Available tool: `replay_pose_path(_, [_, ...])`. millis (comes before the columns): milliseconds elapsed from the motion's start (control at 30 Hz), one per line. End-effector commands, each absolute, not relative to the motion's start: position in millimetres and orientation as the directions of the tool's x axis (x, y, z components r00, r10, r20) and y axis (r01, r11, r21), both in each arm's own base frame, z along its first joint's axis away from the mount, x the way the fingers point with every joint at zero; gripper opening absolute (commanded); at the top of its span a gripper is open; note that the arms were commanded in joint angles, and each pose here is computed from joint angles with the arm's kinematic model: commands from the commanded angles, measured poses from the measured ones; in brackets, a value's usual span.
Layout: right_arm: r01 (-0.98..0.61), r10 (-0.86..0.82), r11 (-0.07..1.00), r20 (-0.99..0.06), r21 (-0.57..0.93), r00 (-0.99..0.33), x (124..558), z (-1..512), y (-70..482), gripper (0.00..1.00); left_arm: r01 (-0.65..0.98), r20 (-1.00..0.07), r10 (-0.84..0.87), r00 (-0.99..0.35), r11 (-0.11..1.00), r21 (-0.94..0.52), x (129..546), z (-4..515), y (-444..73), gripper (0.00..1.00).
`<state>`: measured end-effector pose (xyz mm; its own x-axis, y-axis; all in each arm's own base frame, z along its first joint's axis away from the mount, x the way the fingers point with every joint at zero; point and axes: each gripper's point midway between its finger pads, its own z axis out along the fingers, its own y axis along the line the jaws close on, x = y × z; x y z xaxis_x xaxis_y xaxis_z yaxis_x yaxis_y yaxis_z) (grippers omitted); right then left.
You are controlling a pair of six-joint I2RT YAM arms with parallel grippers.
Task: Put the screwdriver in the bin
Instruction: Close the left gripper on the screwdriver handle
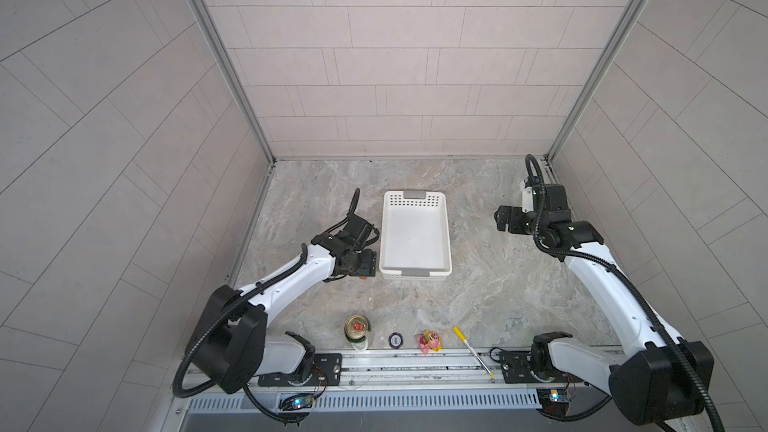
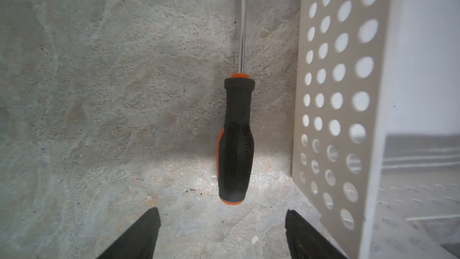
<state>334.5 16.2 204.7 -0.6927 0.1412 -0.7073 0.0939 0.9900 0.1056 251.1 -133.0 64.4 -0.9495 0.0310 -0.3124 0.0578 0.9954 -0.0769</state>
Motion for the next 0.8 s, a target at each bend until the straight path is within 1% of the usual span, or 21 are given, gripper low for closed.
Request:
replay_pose_path(0, [0.094,0.128,0.992,-0.692,0.087,-0.711,326,199,12,0.99,0.037,-0.335,0.016,-0.942,0.998,-0.057,258,57,-133,0.82])
replay_pose_path(100, [0.095,0.126,0.992,-0.686,0.083,-0.717,322,196,11,0.99,0.039,-0.323,0.024,-0.946,0.998,-0.039,259,50,-132,0.79])
replay_pose_path(200, [0.095,0.122,0.992,-0.687,0.077,-0.717,319,195,9,0.99,0.046,-0.310,0.031,-0.950,0.998,-0.040,260,41,-135,0.71])
replay_pose_path(267, [0.099,0.123,0.992,-0.688,0.075,-0.716,318,195,7,0.99,0.051,-0.304,0.039,-0.952,0.998,-0.032,262,35,-136,0.69])
replay_pose_path(300, [0.100,0.124,0.992,-0.686,0.075,-0.717,317,195,7,0.99,0.054,-0.299,0.045,-0.953,0.998,-0.024,263,33,-136,0.66])
replay_pose_path(433, [0.102,0.124,0.992,-0.688,0.072,-0.715,314,196,5,0.99,0.055,-0.292,0.054,-0.955,0.998,0.003,266,25,-134,0.63])
replay_pose_path(567, [0.105,0.120,0.992,-0.687,0.064,-0.717,313,197,3,0.99,0.051,-0.286,0.053,-0.957,0.999,0.015,266,18,-133,0.52])
replay_pose_path(767, [0.111,0.121,0.992,-0.687,0.058,-0.716,312,198,0,0.99,0.043,-0.280,0.046,-0.959,0.999,0.016,265,11,-133,0.50])
